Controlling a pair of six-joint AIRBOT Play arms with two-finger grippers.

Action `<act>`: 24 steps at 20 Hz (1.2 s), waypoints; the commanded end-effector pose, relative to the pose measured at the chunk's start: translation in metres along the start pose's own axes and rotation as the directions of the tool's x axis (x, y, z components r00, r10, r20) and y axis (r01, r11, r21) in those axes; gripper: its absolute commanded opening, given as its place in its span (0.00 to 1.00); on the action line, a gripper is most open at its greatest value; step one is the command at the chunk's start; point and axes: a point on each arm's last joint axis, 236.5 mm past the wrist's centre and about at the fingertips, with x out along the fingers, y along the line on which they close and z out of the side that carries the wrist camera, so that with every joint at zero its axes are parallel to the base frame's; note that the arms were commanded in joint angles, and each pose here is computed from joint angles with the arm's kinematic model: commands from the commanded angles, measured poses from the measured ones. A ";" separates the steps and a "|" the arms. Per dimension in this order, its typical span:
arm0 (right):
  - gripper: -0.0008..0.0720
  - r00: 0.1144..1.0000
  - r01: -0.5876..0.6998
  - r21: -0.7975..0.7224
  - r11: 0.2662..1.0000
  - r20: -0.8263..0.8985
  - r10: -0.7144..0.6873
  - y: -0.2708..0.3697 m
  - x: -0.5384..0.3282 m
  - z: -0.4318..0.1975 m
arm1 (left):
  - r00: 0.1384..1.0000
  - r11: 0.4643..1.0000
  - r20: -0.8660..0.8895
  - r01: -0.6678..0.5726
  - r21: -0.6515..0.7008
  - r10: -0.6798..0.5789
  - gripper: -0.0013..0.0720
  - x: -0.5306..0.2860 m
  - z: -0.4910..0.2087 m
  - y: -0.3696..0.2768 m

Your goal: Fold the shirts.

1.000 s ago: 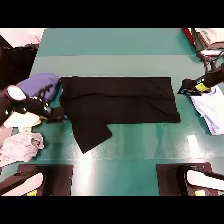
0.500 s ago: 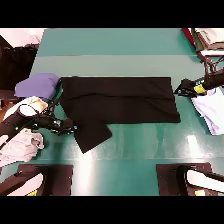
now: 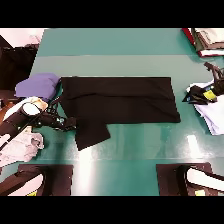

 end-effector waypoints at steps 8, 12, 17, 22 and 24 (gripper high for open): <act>0.68 0.991 -0.070 0.154 0.985 -0.105 0.087 -0.045 0.087 -0.064 | 1.000 1.000 0.009 0.007 0.013 -0.007 0.05 -0.004 0.005 -0.006; 0.62 0.997 -0.045 0.097 0.994 -0.060 0.051 -0.036 0.102 -0.051 | 1.000 1.000 0.008 0.007 0.012 -0.007 0.05 -0.004 0.005 -0.006; 0.04 0.998 -0.031 0.066 0.997 -0.051 0.035 -0.032 0.105 -0.048 | 1.000 1.000 -0.014 0.009 0.015 -0.009 0.05 -0.004 0.000 -0.006; 0.03 0.998 -0.026 0.097 0.995 -0.053 0.031 -0.042 0.068 -0.068 | 0.996 0.997 -0.068 -0.047 0.059 0.051 0.05 -0.018 -0.016 -0.001; 0.03 0.996 0.020 0.107 0.994 -0.090 -0.010 -0.054 0.046 -0.092 | 0.997 0.995 -0.060 -0.047 0.085 0.052 0.05 -0.038 -0.029 -0.012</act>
